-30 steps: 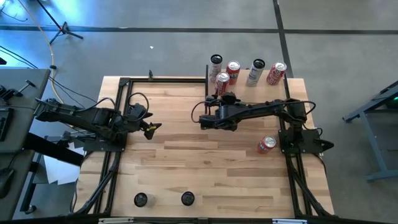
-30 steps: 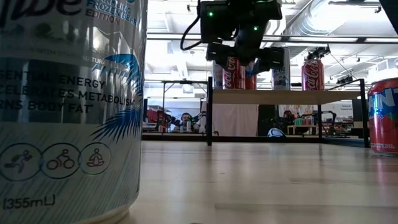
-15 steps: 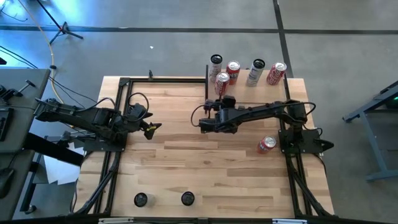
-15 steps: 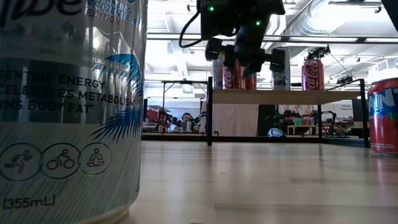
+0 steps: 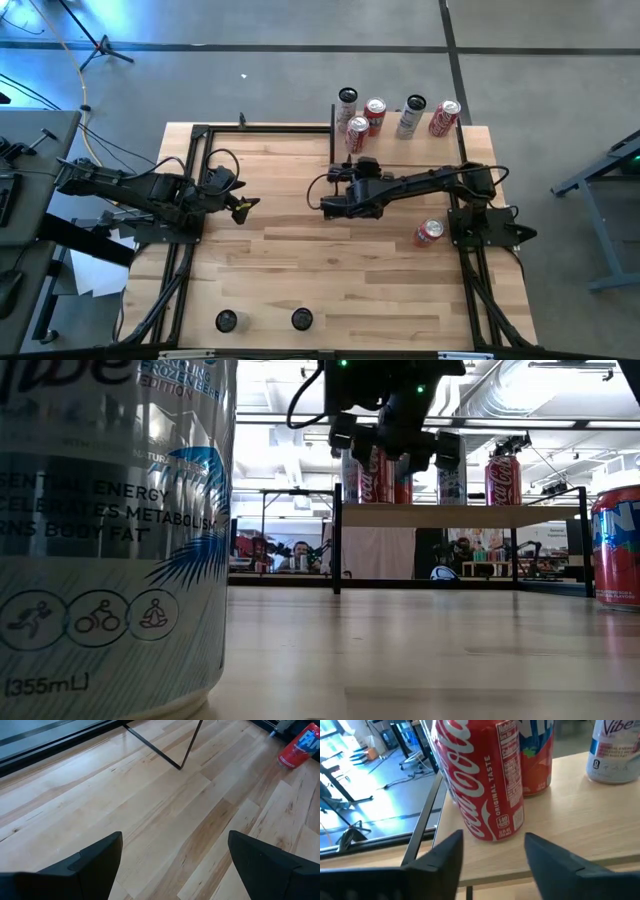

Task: Place canned beverage on shelf
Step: Put the red white soda can on the shelf aligned with the other red white soda can

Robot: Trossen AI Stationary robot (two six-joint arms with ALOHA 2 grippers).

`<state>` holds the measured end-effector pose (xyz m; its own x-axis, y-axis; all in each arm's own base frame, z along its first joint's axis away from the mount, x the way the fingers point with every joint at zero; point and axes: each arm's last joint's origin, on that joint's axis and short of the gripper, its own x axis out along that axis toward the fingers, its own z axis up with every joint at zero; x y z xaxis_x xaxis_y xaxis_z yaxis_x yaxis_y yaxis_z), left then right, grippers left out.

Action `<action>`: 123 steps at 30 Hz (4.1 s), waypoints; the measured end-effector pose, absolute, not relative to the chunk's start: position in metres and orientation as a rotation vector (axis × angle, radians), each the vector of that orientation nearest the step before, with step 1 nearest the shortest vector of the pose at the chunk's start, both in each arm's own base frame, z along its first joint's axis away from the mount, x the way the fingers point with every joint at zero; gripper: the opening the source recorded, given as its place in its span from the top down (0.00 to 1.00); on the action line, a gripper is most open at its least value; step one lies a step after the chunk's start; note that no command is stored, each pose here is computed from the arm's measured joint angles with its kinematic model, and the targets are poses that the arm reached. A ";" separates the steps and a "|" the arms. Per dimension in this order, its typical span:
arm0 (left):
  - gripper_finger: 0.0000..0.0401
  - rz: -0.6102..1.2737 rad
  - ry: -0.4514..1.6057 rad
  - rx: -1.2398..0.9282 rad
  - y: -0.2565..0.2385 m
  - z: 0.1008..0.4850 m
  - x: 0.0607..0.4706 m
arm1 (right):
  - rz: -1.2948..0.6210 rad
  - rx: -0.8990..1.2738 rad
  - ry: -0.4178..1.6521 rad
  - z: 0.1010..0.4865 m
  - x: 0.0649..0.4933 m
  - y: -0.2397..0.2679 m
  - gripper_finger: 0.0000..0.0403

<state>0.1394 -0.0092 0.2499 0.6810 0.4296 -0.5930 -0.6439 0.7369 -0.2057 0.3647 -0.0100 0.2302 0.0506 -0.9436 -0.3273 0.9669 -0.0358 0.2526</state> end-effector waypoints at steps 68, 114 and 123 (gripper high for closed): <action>0.16 0.623 0.546 -0.422 -0.009 0.250 0.139 | -1.623 0.376 -0.021 0.233 0.364 -0.047 0.61; 0.16 0.622 0.546 -0.422 -0.009 0.250 0.139 | -1.424 0.307 -0.268 0.173 0.322 0.012 0.16; 0.16 0.623 0.546 -0.422 -0.009 0.250 0.139 | -1.470 0.114 -0.104 0.174 0.330 0.004 0.16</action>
